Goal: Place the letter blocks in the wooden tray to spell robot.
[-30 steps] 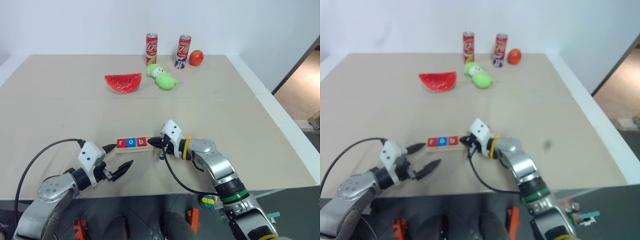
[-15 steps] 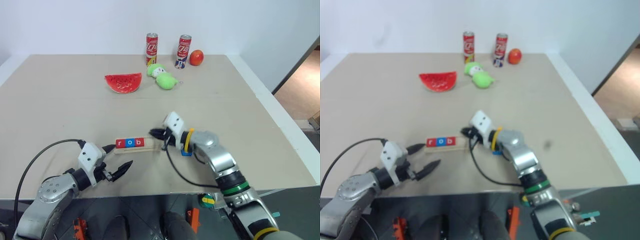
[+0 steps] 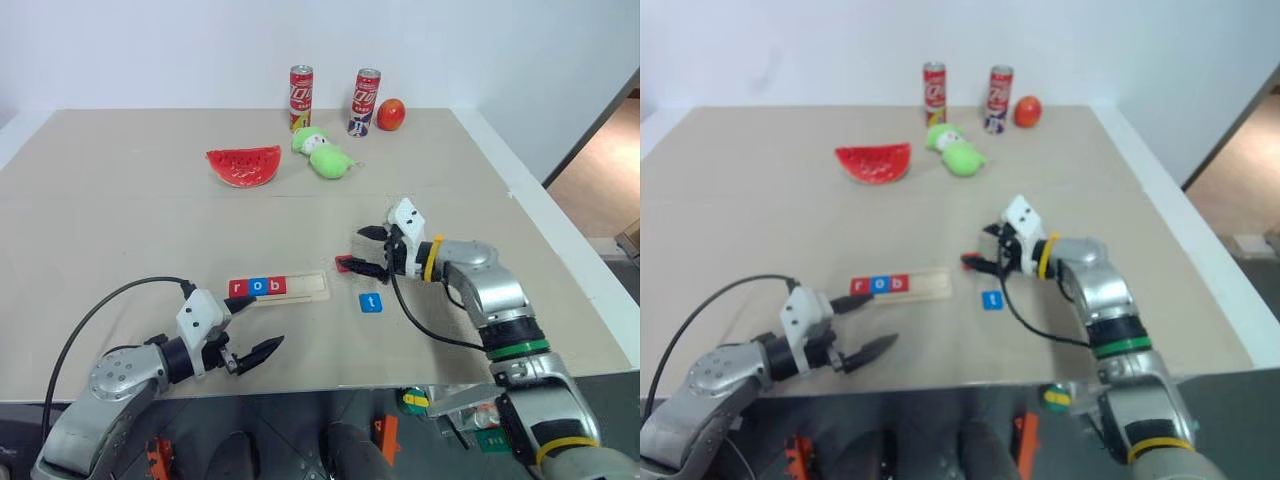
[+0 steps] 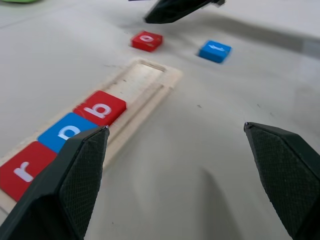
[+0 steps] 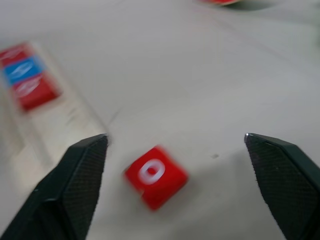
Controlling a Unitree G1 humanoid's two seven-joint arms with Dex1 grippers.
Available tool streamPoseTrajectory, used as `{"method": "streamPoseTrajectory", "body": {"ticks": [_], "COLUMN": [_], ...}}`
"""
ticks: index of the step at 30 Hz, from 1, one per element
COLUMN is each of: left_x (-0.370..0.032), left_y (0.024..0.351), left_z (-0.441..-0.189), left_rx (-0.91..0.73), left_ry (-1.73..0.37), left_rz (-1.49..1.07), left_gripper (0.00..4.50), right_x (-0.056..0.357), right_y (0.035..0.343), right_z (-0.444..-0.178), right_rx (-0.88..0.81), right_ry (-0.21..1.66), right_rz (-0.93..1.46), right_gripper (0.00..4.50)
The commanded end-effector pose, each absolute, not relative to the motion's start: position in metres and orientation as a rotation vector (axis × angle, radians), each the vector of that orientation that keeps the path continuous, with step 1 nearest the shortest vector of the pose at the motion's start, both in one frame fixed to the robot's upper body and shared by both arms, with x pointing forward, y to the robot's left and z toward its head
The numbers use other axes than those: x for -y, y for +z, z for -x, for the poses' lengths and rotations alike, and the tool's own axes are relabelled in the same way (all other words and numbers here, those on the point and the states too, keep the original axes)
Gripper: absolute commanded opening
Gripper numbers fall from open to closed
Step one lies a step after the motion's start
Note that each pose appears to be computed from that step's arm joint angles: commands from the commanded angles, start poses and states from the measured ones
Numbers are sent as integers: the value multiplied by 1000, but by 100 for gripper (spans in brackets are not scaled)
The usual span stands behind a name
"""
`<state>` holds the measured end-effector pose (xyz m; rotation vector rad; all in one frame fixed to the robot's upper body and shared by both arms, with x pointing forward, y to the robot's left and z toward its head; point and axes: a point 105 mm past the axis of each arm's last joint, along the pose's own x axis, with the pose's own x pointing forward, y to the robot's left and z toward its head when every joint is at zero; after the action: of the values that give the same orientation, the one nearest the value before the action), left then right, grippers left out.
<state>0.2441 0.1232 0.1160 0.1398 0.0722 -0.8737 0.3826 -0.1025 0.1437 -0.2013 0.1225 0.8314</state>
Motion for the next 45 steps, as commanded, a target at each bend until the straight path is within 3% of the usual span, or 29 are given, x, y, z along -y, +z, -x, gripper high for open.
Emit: {"method": "streamPoseTrajectory", "body": {"ticks": [1,7,19,20,28,29,42,43,45], "left_x": [-123,-119,-114,-113,-114,-114,-113,-113,-113], "left_y": [131,129,129,129,124,123,121,120,120], "left_z": [-245,-242,-244,-244,-239,-239,-240,-241,-241], "left_rx": [14,25,22,21,0,-2,-17,-18,-18], "left_ry": [-816,-805,-834,-835,-835,-834,-850,-852,-856], "left_rz": [-161,-168,-187,-184,-183,-183,-181,-183,-185], "left_gripper": [450,450,450,450,450,450,450,450,450], "right_x": [97,97,89,89,91,91,95,96,98], "right_y": [166,150,117,116,121,121,119,121,131], "right_z": [-380,-370,-364,-364,-355,-352,-326,-327,-330], "right_rx": [-37,-94,-227,-233,-241,-249,-322,-311,-269], "right_ry": [645,453,397,394,398,405,458,462,478], "right_rz": [160,144,130,126,135,141,127,132,148], "right_gripper": [447,447,447,395,127,121,121,225,295]}}
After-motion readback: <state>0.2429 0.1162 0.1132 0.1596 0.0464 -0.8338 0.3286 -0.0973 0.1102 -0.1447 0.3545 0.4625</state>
